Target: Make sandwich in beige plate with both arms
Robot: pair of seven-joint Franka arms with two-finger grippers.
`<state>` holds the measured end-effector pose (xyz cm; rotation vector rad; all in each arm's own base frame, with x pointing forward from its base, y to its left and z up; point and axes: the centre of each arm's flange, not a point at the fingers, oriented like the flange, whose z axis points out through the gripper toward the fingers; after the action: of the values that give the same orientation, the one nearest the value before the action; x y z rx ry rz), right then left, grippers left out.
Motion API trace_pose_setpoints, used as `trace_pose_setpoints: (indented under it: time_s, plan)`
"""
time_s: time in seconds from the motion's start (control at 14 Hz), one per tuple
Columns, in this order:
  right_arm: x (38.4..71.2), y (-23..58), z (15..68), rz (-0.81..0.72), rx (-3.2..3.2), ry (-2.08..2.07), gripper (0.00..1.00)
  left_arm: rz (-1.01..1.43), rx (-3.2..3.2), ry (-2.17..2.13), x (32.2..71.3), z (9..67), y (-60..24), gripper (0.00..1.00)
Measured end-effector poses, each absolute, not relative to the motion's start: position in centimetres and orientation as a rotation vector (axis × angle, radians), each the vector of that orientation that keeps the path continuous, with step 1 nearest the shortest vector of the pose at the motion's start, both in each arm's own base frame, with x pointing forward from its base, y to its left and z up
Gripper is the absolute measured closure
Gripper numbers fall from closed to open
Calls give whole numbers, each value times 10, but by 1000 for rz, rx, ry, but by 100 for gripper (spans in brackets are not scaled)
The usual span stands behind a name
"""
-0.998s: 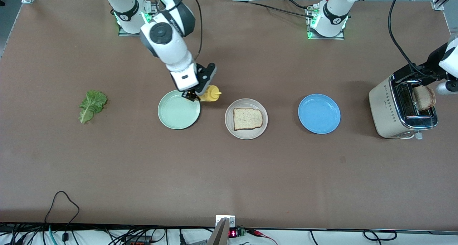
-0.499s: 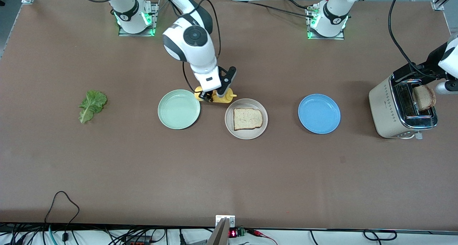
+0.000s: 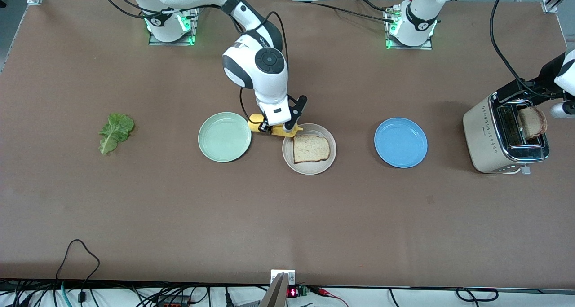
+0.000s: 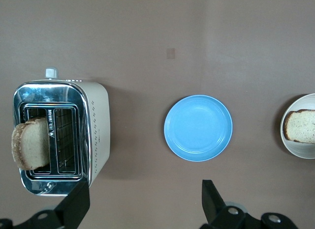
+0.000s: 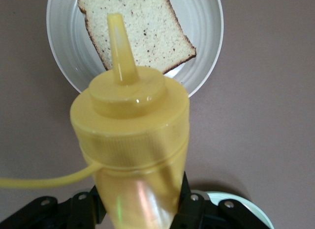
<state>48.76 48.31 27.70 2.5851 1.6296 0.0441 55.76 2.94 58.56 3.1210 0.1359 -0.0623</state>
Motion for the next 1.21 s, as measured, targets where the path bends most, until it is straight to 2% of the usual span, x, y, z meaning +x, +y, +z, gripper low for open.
trace_pose_setpoints:
  time_s: [0.71, 1.21]
  plan:
    - [511, 483, 232, 16, 2546, 1585, 44, -86, 3120, 134, 556, 584, 29, 0]
    - [518, 489, 248, 63, 2561, 1572, 44, -89, 3120, 134, 556, 584, 29, 0]
